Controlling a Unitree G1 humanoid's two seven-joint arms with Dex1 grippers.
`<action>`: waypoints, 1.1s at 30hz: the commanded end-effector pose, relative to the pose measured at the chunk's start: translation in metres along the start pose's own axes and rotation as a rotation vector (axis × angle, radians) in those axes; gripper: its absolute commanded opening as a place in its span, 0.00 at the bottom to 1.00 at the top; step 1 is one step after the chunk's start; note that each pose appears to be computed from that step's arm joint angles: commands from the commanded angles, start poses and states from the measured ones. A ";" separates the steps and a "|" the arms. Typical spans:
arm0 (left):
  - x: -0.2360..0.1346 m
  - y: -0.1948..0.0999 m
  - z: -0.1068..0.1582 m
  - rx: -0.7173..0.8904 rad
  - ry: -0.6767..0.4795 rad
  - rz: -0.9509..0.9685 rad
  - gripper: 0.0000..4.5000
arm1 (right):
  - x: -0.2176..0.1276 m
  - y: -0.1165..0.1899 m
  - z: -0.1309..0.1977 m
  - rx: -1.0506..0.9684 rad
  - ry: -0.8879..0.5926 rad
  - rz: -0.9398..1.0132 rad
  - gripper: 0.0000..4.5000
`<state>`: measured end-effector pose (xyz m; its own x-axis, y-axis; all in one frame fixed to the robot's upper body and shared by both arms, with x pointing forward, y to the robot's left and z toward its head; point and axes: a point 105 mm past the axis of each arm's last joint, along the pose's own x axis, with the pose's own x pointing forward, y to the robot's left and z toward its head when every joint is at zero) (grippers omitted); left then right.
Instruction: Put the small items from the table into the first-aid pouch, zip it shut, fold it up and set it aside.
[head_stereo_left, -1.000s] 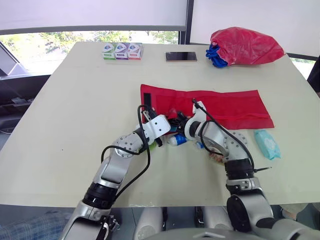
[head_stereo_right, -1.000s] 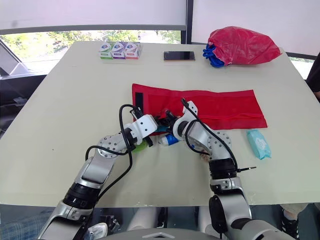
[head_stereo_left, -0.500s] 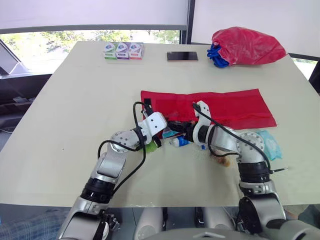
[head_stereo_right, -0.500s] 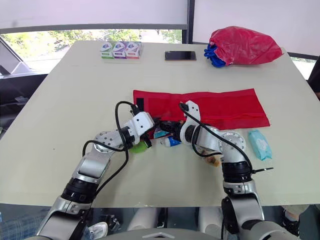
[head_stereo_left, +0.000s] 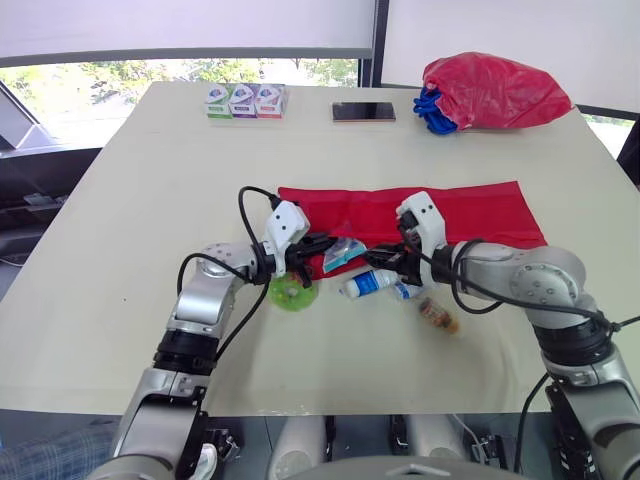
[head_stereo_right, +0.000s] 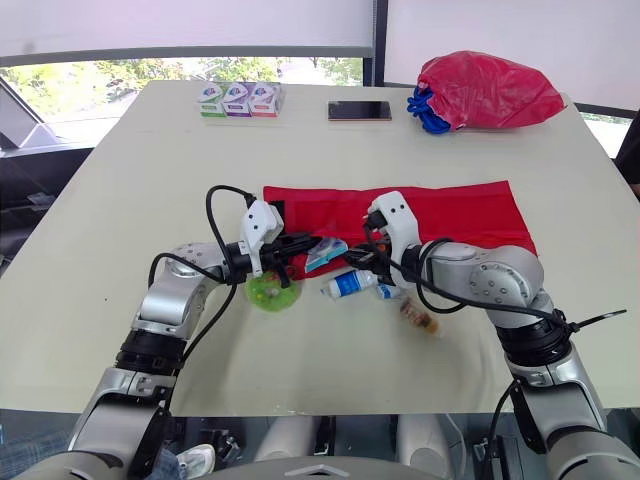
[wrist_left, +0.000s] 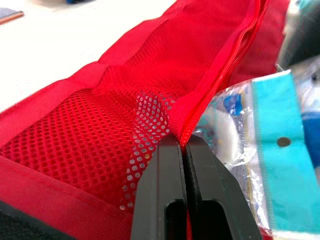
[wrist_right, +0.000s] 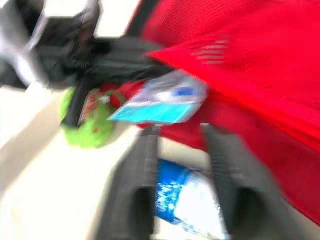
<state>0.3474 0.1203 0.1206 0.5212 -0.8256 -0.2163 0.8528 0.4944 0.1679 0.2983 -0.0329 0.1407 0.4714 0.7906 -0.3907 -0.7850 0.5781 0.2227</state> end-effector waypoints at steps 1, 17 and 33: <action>-0.005 0.005 0.012 -0.016 -0.049 -0.027 0.00 | 0.000 0.009 0.009 -0.113 -0.040 0.031 0.01; 0.000 0.000 0.014 -0.017 -0.046 -0.083 0.00 | 0.036 -0.002 0.006 -0.177 -0.064 -0.085 0.01; 0.010 -0.023 0.012 -0.023 -0.055 -0.131 0.00 | 0.063 -0.005 0.021 -0.107 -0.116 -0.165 0.01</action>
<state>0.3407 0.1126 0.1163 0.4556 -0.8634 -0.2167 0.8901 0.4459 0.0948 0.3322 0.0130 0.1086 0.5907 0.7059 -0.3909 -0.7358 0.6700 0.0981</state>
